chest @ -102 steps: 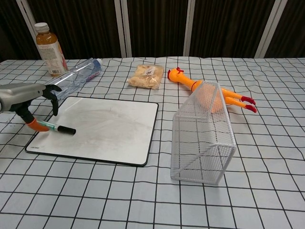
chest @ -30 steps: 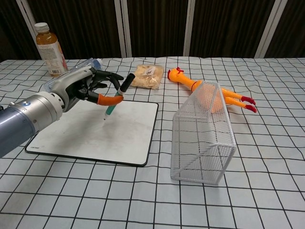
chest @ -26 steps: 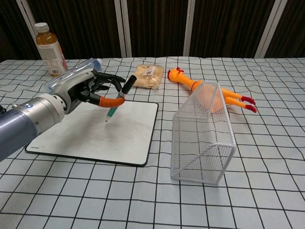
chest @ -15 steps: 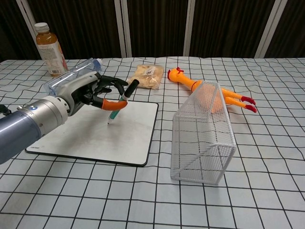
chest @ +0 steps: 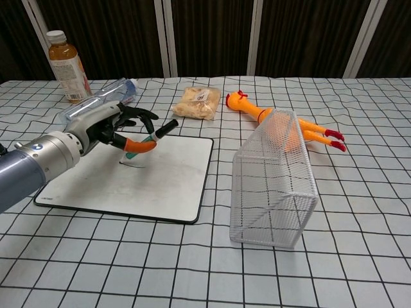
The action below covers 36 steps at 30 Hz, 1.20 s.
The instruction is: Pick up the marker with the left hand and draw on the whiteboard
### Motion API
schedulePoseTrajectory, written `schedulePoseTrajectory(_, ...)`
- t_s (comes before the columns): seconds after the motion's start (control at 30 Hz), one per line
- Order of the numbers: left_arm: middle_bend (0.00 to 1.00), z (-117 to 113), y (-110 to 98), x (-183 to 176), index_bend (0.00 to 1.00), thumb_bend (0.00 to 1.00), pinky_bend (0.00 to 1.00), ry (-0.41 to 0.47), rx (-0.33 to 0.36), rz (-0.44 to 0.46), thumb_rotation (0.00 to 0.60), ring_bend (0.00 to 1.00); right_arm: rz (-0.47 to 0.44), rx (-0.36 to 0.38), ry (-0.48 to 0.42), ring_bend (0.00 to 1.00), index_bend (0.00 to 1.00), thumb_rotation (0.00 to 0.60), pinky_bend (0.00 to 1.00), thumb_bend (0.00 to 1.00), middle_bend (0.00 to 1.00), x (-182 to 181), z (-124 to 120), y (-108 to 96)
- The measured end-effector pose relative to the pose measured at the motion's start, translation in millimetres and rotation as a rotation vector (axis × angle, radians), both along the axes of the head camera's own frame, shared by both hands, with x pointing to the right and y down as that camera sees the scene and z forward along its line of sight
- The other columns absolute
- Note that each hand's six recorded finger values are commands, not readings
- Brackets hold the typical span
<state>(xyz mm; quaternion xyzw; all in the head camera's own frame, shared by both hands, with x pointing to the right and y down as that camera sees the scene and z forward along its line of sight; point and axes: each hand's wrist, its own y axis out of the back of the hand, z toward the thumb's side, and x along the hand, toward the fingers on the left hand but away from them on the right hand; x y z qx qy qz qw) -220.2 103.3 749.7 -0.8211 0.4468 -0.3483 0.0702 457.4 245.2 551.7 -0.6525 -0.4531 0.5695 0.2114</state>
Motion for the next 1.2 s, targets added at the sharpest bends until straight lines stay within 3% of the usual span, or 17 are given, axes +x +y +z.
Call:
schedulePoseTrajectory(0.17,0.17,1.4,-10.7,-20.3,0.73,0.58,0.03,-0.025,0.022,-0.032,0.6,0.0,-0.002,0.002,-0.001,0.0,0.0,0.6,0.0,0.27,0.0,-0.5,-0.1,-0.6)
schedulePoseTrajectory(0.43,0.17,-26.3,-38.4,-24.4,0.73,0.58,0.03,0.12,0.042,-0.177,0.6,0.0,-0.005,0.007,-0.005,0.0,0.0,0.6,0.0,0.27,0.0,-2.2,-1.3,-0.7)
schedulePoseTrajectory(0.57,0.17,-40.1,-48.4,-17.2,0.73,0.58,0.03,0.164,0.053,-0.199,0.6,0.0,-0.007,0.006,-0.009,0.0,0.0,0.6,0.0,0.27,0.0,-3.2,-1.0,-0.7)
schedulePoseTrajectory(0.77,0.17,-41.0,-42.0,7.2,0.73,0.58,0.03,0.173,0.035,-0.162,0.6,0.0,-0.007,0.003,-0.013,0.0,0.0,0.6,0.0,0.27,0.0,-3.8,-0.9,-1.0)
schedulePoseTrajectory(1.2,0.17,-17.5,-19.2,53.5,0.73,0.57,0.03,0.165,-0.03,-0.129,0.6,0.0,0.005,-0.003,-0.013,0.0,0.0,0.6,0.0,0.27,0.0,-0.1,-0.8,-0.5)
